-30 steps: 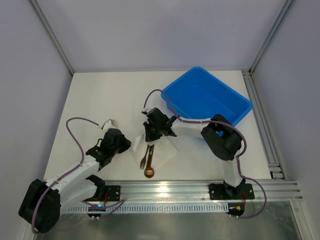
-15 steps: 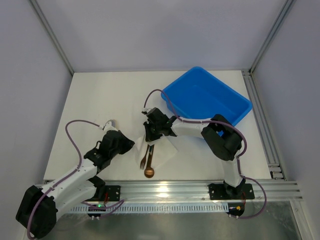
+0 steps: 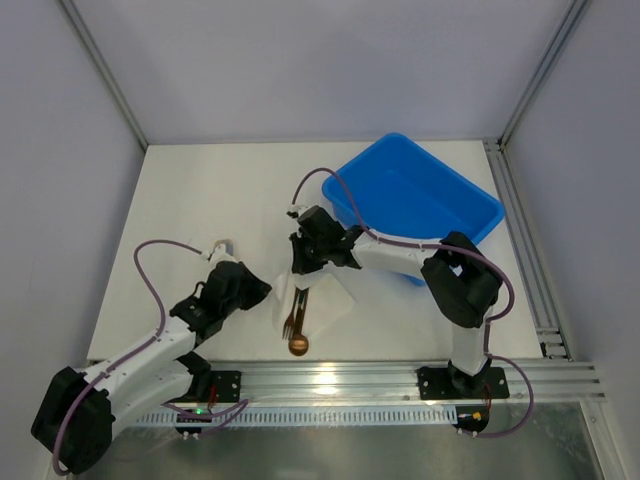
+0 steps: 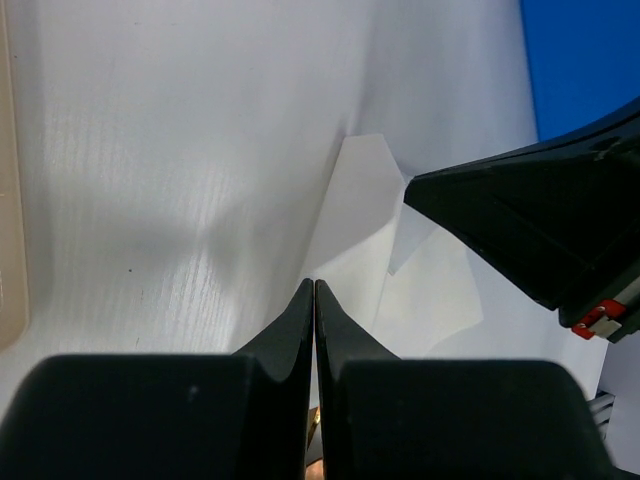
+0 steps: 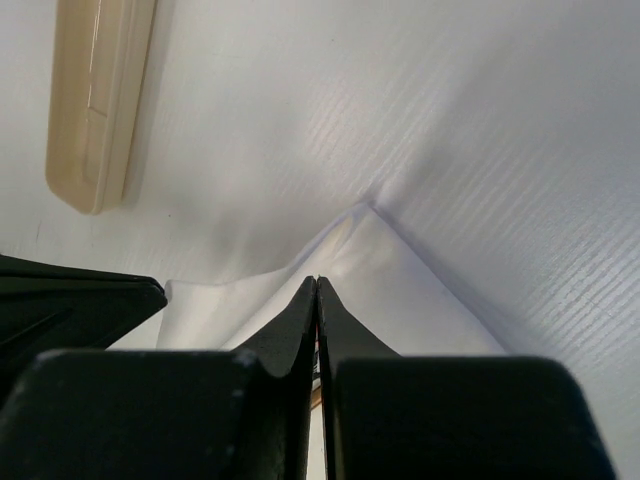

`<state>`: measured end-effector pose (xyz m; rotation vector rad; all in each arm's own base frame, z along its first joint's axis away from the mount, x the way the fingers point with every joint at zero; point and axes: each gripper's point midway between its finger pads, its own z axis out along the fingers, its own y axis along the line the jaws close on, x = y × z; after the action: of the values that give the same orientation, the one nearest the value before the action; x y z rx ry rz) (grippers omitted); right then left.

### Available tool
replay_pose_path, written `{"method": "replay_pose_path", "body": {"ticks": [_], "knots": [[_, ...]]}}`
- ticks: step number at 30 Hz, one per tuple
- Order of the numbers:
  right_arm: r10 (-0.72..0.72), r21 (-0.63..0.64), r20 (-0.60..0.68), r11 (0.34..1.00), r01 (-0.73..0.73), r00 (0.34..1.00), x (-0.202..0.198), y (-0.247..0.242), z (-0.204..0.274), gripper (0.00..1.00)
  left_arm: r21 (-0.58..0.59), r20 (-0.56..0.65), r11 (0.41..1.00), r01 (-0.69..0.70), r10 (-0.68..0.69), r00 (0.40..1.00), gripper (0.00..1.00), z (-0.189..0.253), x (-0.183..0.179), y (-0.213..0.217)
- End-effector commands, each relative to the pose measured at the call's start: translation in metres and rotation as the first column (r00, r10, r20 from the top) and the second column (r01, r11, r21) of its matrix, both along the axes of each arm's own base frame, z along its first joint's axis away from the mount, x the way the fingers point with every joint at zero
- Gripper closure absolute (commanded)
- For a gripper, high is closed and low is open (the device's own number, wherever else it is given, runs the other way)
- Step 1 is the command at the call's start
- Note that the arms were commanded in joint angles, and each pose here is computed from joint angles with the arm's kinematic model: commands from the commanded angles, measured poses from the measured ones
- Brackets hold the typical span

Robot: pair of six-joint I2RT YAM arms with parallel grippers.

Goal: Place the utensils on the paper napkin and roll it up
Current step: Roll the napkin at the center of the board.

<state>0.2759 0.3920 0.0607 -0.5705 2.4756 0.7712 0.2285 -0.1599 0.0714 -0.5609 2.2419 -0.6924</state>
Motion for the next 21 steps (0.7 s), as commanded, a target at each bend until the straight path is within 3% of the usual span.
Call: {"method": "replay_pose_path", "body": {"ticks": [1,21], "knots": [[-0.009,0.02,0.058,1.0,0.008,0.998,0.005,-0.006,0.022,0.96,-0.021,0.043,1.0,0.002,-0.001,0.999,1.0,0.013,0.009,-0.006],[-0.031,-0.018,0.032,0.999,0.032,0.999,-0.007,-0.032,-0.007,0.96,-0.049,0.074,0.996,0.072,-0.068,0.995,1.0,0.033,0.013,-0.039]]}}
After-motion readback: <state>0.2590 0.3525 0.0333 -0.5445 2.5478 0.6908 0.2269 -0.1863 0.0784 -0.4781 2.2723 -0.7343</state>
